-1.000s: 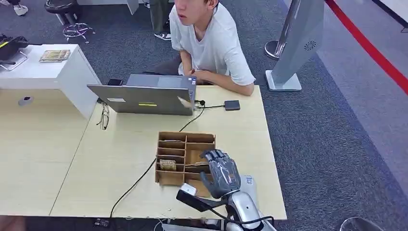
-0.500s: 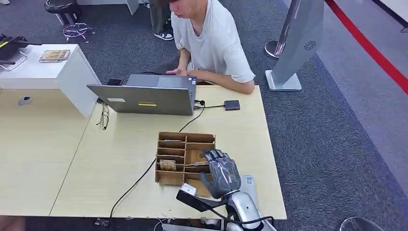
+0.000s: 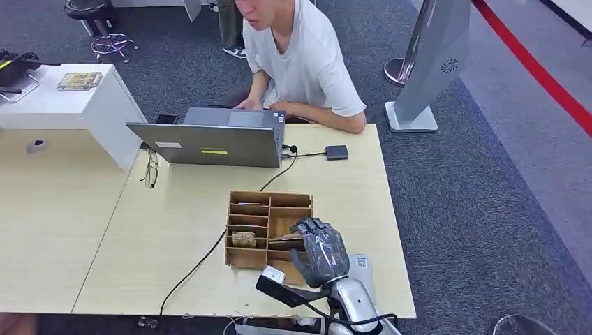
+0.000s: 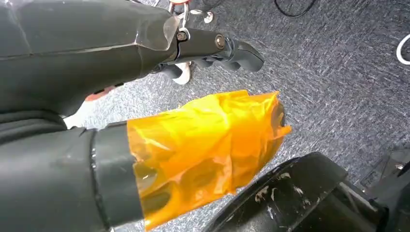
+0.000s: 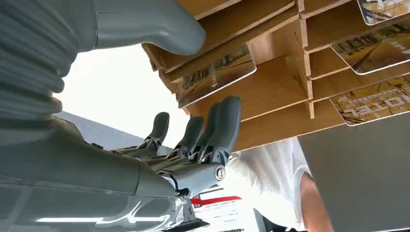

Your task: Pass the card to the sensor for recognition and then transmit it.

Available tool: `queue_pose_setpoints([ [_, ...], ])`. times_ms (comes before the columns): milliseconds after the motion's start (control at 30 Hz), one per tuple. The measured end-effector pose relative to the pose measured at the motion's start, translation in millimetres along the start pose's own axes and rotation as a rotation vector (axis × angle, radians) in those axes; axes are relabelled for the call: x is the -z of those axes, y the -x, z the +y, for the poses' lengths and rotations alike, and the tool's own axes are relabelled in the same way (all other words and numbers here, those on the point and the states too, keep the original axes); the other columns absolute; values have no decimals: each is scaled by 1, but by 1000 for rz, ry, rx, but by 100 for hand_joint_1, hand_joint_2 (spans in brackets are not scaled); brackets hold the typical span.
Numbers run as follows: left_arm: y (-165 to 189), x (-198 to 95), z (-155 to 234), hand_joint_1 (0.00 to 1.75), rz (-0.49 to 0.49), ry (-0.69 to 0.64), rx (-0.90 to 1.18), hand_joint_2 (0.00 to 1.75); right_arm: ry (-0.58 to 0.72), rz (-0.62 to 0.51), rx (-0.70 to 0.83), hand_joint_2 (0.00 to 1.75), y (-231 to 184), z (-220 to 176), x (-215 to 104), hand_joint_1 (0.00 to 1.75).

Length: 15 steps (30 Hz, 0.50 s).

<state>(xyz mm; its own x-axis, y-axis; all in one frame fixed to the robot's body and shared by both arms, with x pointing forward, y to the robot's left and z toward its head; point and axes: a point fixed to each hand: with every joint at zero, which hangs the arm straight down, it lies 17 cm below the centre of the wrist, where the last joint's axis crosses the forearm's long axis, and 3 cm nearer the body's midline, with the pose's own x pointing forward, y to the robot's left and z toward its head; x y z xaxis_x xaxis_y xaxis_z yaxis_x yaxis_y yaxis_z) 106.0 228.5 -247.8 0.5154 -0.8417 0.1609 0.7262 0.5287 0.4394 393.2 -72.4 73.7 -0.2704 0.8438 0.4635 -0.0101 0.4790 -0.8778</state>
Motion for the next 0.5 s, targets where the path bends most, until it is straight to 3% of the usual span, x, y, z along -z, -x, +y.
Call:
queue_pose_setpoints([
  [500, 0, 0, -1, 0, -1, 6, 7, 0, -6, -1, 2, 175, -2, 2, 1, 72],
])
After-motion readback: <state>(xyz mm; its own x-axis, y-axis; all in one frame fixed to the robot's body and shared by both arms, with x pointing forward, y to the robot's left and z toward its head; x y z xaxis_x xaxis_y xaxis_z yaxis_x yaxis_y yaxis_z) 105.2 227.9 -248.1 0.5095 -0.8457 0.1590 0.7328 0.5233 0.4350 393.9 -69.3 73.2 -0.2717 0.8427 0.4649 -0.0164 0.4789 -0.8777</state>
